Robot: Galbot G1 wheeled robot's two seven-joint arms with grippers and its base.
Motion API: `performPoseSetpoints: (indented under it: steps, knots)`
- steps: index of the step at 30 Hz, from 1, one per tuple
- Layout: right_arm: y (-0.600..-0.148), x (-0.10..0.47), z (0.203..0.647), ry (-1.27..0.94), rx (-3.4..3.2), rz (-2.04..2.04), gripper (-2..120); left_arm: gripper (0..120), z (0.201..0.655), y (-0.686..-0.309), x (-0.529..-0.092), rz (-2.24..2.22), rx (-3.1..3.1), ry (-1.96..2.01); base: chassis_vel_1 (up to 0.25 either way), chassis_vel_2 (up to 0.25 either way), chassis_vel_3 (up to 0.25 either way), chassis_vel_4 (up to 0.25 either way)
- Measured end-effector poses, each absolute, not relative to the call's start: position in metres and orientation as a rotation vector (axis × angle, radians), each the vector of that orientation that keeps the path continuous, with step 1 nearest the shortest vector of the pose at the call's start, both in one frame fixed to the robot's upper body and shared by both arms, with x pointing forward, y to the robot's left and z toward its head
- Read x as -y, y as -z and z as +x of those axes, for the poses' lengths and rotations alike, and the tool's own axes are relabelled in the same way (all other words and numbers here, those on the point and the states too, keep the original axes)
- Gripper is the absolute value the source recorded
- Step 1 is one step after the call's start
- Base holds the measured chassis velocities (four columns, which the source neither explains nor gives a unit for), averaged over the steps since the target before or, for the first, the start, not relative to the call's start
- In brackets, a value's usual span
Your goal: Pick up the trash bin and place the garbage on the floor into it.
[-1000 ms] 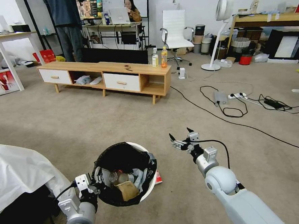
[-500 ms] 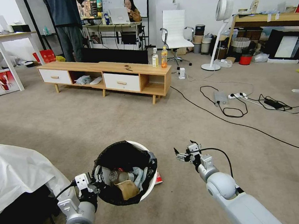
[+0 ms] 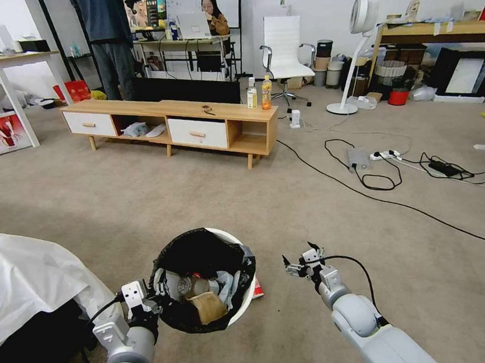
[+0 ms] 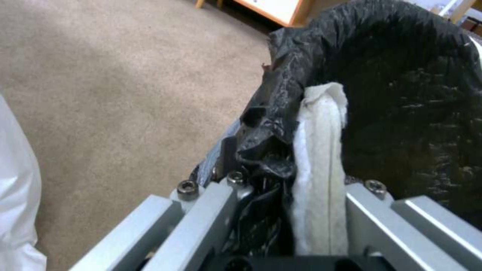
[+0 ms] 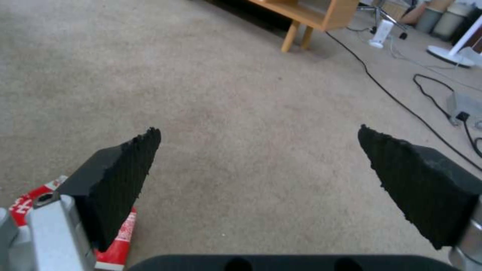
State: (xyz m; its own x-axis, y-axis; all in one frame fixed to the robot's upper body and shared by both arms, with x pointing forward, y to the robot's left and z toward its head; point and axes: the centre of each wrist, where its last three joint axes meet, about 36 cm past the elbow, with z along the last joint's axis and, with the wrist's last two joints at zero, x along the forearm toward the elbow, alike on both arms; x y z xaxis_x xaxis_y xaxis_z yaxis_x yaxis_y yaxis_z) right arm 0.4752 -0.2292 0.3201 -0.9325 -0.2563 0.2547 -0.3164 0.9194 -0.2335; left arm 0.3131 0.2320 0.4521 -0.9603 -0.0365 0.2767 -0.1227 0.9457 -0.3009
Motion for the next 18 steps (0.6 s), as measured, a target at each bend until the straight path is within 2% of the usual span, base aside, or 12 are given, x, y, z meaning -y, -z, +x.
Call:
performPoseSetpoints:
  steps: [8,18]
  knots:
    - [-0.3209,0.2275,0.4752,-0.396,2.869,0.447,100,6,0.3125,-0.4534,-0.2324,0.121,2.839,-0.463,0.000,0.000,0.000,0.000]
    - [-0.3192,0.2269,0.4753,-0.396,2.873,0.455,100,6,0.3121,-0.4535,-0.2322,0.127,2.847,-0.466,0.040,0.043,0.047,0.040]
